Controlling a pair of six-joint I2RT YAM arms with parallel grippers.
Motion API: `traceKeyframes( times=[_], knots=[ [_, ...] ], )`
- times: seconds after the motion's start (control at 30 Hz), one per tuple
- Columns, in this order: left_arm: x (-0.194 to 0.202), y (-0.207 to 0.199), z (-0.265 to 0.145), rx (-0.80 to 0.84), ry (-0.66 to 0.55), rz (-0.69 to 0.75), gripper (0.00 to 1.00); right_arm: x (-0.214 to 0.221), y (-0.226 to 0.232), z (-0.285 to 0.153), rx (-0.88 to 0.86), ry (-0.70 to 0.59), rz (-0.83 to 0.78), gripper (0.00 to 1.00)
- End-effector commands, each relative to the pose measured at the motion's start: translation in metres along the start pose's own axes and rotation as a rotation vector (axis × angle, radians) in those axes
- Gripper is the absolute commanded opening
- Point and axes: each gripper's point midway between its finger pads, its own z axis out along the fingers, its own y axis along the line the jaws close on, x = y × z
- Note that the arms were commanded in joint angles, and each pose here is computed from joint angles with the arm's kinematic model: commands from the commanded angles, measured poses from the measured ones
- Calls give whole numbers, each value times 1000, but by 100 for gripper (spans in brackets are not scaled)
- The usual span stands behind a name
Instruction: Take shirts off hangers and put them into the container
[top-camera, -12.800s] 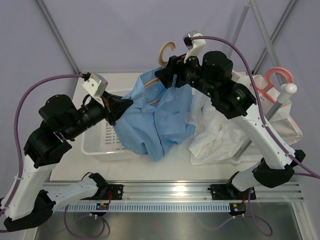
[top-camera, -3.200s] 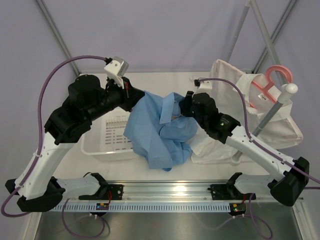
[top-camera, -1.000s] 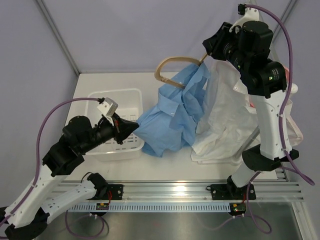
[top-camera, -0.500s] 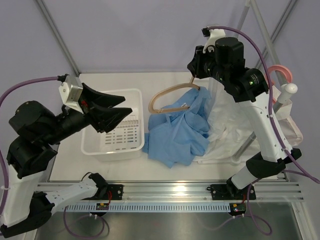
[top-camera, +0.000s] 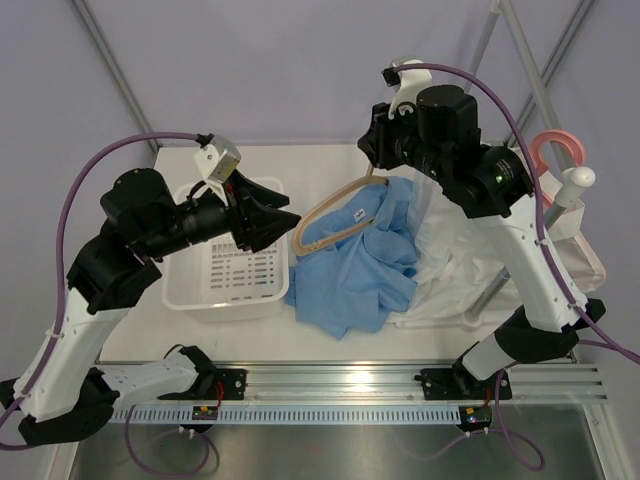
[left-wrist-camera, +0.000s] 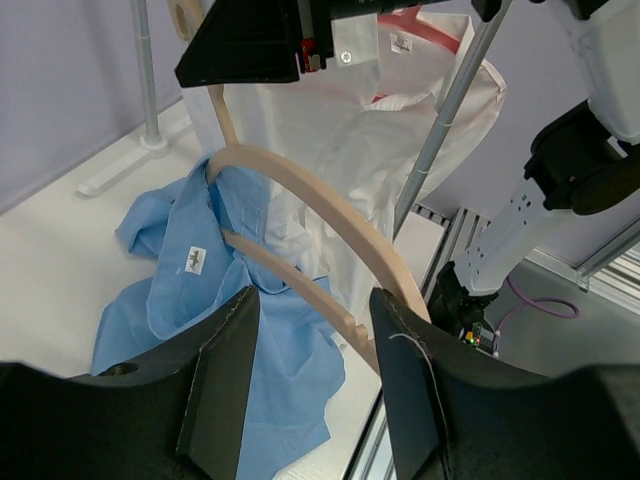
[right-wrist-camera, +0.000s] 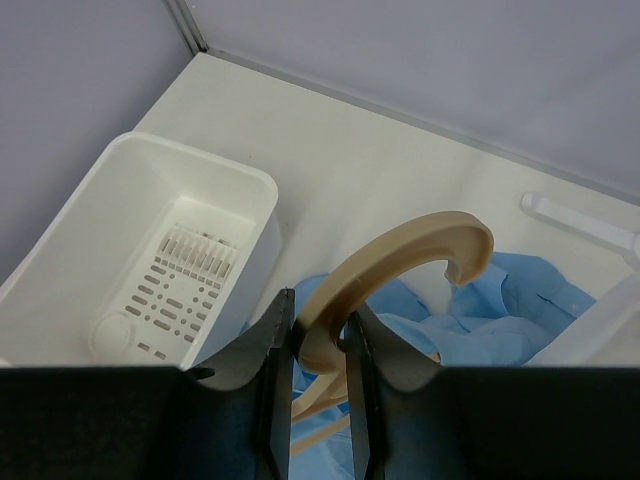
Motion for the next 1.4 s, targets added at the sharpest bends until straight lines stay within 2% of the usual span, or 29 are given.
traceKeyframes(
  times=[0.0,0.37,0.67,1.17,1.2,1.37],
  knots=[
    [-11,-10,-2,49,-37,-2,52,-20,6,-7,-4,-64,-29,0],
    [-19,-6,-10,-3,-64,11,53,-8,8,0,-1,-41,-46,0],
    [-24,-11,-10,25,-67,1,54,-3,13,7,-7,-30,-49,0],
    [5,-7,5,32,31,-48,54,-24,13,14,14,-46,-70,0],
    [8,-5,7,22,40,-49,54,-25,13,13,15,-48,-69,0],
    [26,12,18,-66,124,-75,35,-32,14,4,7,-63,-65,0]
  ],
)
